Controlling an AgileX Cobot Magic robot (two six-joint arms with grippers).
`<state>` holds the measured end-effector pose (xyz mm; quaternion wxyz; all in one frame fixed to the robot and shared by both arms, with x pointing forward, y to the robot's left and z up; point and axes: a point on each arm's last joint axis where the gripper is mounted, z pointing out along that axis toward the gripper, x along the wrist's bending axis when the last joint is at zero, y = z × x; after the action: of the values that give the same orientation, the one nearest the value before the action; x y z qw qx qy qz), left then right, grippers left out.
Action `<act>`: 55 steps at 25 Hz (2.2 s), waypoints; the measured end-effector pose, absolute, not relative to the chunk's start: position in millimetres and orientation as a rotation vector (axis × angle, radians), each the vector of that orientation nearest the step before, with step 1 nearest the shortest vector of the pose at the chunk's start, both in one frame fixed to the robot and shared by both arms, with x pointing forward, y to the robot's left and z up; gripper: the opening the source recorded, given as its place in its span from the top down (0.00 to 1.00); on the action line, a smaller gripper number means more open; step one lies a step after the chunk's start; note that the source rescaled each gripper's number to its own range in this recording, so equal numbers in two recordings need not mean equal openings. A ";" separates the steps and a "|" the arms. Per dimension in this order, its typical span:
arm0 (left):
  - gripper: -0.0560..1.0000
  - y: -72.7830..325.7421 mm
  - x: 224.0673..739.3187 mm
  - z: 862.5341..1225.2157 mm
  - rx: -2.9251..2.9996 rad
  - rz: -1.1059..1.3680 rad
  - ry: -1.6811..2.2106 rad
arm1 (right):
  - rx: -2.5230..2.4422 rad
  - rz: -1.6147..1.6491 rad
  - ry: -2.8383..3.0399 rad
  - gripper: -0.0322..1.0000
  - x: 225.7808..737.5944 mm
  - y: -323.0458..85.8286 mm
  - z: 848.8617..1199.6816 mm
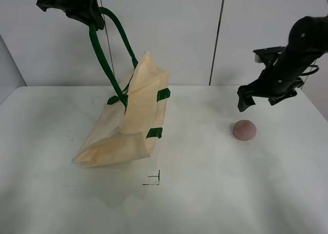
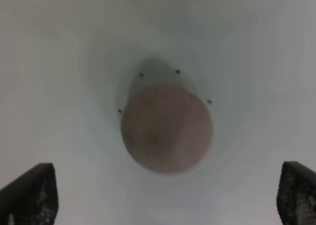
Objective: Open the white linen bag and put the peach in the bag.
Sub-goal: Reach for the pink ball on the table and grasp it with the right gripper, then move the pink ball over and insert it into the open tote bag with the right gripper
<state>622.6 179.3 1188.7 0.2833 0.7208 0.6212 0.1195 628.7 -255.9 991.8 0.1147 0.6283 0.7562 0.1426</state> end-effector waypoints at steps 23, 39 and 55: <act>0.95 179.2 622.6 1188.7 1.932 0.319 1.659 | 1.966 0.368 2.290 0.97 664.8 -246.6 910.6; 0.95 179.2 622.6 1188.7 1.934 0.320 1.657 | 1.601 1.277 2.428 0.97 666.2 -100.2 1061.9; 0.95 179.1 622.6 1188.5 1.935 0.319 1.657 | 1.523 1.240 2.521 0.77 651.6 13.7 950.0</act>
<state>622.6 179.1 1188.5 0.2832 0.7229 0.6189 0.1193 651.6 13.7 950.0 -0.0273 0.4764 0.7885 0.3880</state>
